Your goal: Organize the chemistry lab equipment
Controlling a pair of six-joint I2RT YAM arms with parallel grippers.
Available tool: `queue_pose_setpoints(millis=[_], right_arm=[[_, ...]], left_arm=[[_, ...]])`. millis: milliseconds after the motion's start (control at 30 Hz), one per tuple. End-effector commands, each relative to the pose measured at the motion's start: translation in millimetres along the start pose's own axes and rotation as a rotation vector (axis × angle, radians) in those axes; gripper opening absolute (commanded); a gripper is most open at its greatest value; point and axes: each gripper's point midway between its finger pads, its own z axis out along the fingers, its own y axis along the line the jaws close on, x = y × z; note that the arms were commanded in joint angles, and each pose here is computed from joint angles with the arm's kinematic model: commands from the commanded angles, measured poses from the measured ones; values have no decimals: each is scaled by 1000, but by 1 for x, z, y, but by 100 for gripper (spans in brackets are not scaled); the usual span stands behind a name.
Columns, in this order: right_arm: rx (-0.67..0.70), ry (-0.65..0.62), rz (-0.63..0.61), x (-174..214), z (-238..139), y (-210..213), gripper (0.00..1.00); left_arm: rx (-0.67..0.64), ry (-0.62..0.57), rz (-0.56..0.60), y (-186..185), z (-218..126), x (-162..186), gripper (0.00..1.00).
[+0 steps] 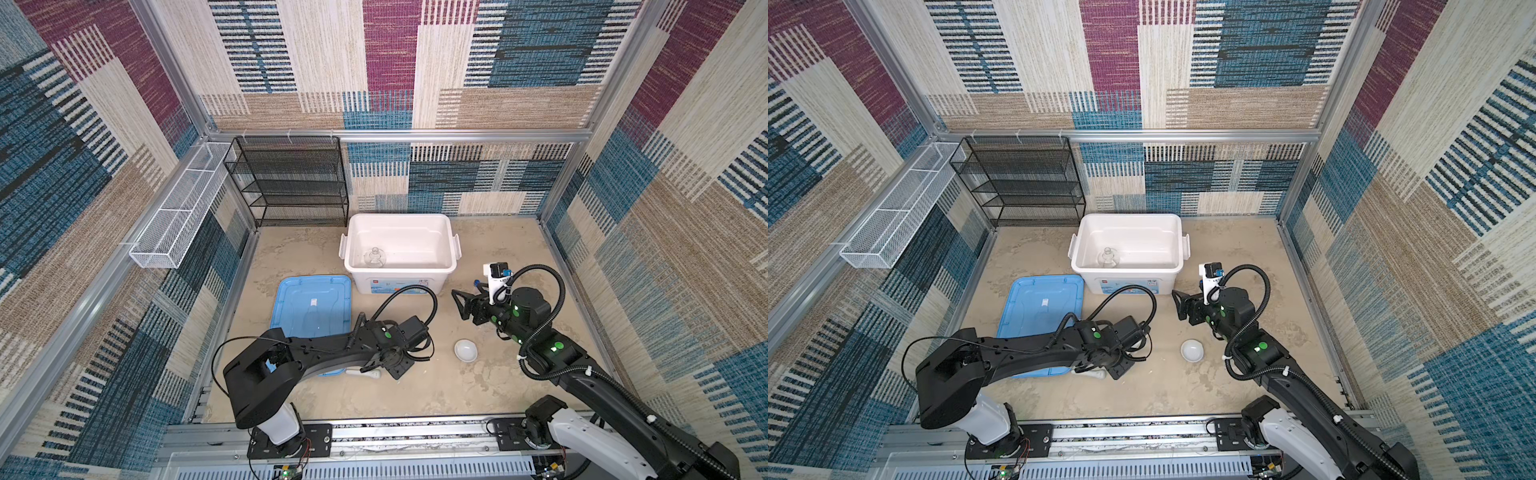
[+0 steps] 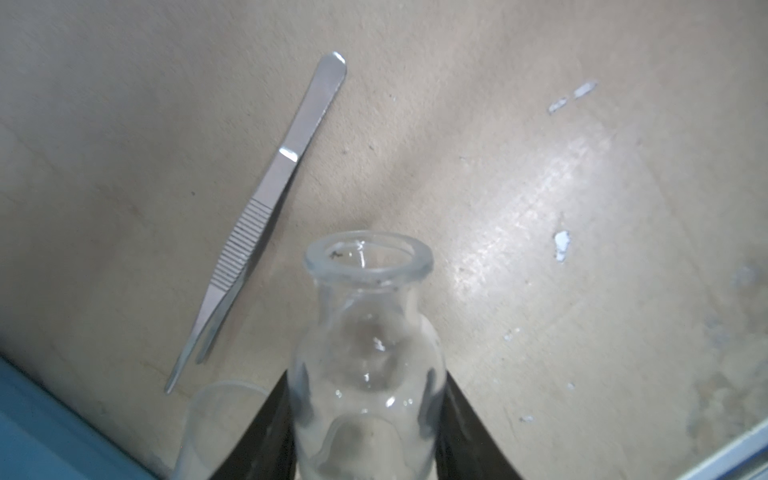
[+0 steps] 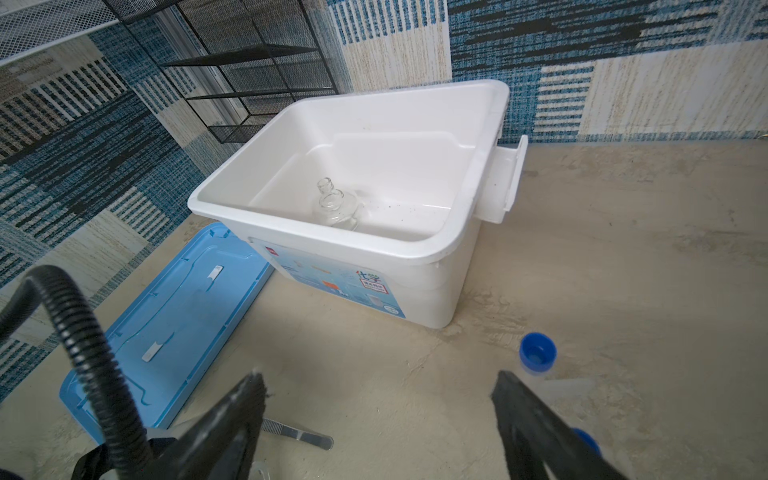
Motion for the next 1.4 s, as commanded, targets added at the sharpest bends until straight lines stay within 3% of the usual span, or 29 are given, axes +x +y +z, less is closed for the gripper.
queue_pose_setpoints(millis=[0, 300, 533, 1000, 1367], right_arm=[[-37, -30, -4, -10, 1, 8, 88], [-194, 25, -30, -10, 6, 37, 88], [-306, 138, -25, 8, 18, 55, 88], [-395, 265, 28, 33, 32, 66, 81], [-474, 287, 43, 37, 32, 78, 79]], left_arm=[[-9, -112, -14, 4, -14, -24, 38], [-97, -425, 45, 22, -62, -77, 37], [-152, -581, 125, 27, -77, -97, 38], [-195, -742, 136, 32, -96, -108, 38], [-178, -787, 148, 28, -102, -114, 38]])
